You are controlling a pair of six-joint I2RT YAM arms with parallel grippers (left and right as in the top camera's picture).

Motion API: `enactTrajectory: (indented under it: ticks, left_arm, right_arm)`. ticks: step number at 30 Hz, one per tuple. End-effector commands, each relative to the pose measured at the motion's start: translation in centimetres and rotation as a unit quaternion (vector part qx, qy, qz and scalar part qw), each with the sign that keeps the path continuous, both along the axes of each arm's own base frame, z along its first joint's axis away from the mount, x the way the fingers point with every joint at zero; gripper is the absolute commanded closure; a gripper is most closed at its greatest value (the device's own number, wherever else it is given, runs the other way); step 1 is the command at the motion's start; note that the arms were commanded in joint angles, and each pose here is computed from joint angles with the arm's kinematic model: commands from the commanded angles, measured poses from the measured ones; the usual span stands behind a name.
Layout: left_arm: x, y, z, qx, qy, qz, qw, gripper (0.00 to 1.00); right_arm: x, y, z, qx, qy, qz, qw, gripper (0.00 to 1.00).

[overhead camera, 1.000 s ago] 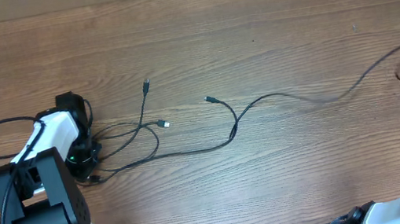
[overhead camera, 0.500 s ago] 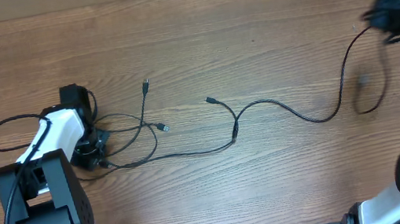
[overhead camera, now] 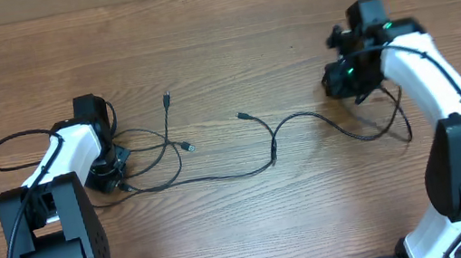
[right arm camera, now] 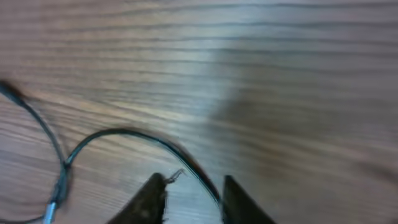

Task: Untangle cables

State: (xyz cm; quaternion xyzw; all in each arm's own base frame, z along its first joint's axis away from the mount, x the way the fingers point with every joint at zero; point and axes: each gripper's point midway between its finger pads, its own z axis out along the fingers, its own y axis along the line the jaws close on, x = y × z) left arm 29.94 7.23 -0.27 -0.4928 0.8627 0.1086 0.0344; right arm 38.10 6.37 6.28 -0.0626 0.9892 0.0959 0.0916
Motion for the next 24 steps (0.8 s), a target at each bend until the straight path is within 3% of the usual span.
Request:
enactTrajectory:
  ticks: [1,2,4,7,12,16,17,19,23,24]
  left_arm:
    - [-0.5,-2.0,-1.7,-0.047,0.015,-0.013,0.999,0.89]
    - [-0.5,-2.0,-1.7,-0.047,0.015,-0.014,0.999,0.90]
    - [-0.5,-2.0,-1.7,-0.047,0.016,-0.014,0.999,0.89]
    - [-0.5,-2.0,-1.7,-0.047,0.016,-0.014,0.999,0.89]
    - [-0.6,-2.0,-1.7,-0.047,0.016,-0.013,0.999,0.89]
    - [-0.5,-2.0,-1.7,-0.047,0.016,-0.013,0.999,0.87]
    - [-0.5,-2.0,-1.7,-0.047,0.015,-0.013,0.999,0.87]
    - [-0.5,-2.0,-1.7,-0.047,0.015,-0.013,0.999,0.87]
    - [-0.5,-2.0,-1.7,-0.047,0.016,-0.014,0.999,0.86]
    - [-0.5,-2.0,-1.7,-0.047,0.016,-0.014,0.999,0.86]
  right_arm:
    - [-1.2,0.3,-2.1,-0.016,0.004,0.030,0.999,0.66]
    - [-1.4,0.3,-2.7,-0.018,0.005,0.031,0.999,0.62]
    - [-1.9,0.4,-3.8,-0.018,0.004,0.034,0.999,0.44]
    - [-2.5,0.6,-5.1,-0.018,0.003,0.037,0.999,0.34]
    - [-3.2,1.5,-7.0,-0.018,-0.012,0.050,0.999,0.29]
    - [-4.5,2.9,-8.3,-0.028,-0.010,0.076,0.997,0.30]
    - [-4.8,3.0,-8.6,-0.042,-0.010,0.082,0.996,0.32]
    - [-5.1,2.5,-9.2,-0.095,-0.017,0.090,0.991,0.50]
    - [-4.4,0.2,-8.9,-0.212,-0.045,0.072,0.974,0.96]
    - [-3.9,-0.4,-8.6,-0.229,-0.056,0.055,0.970,0.96]
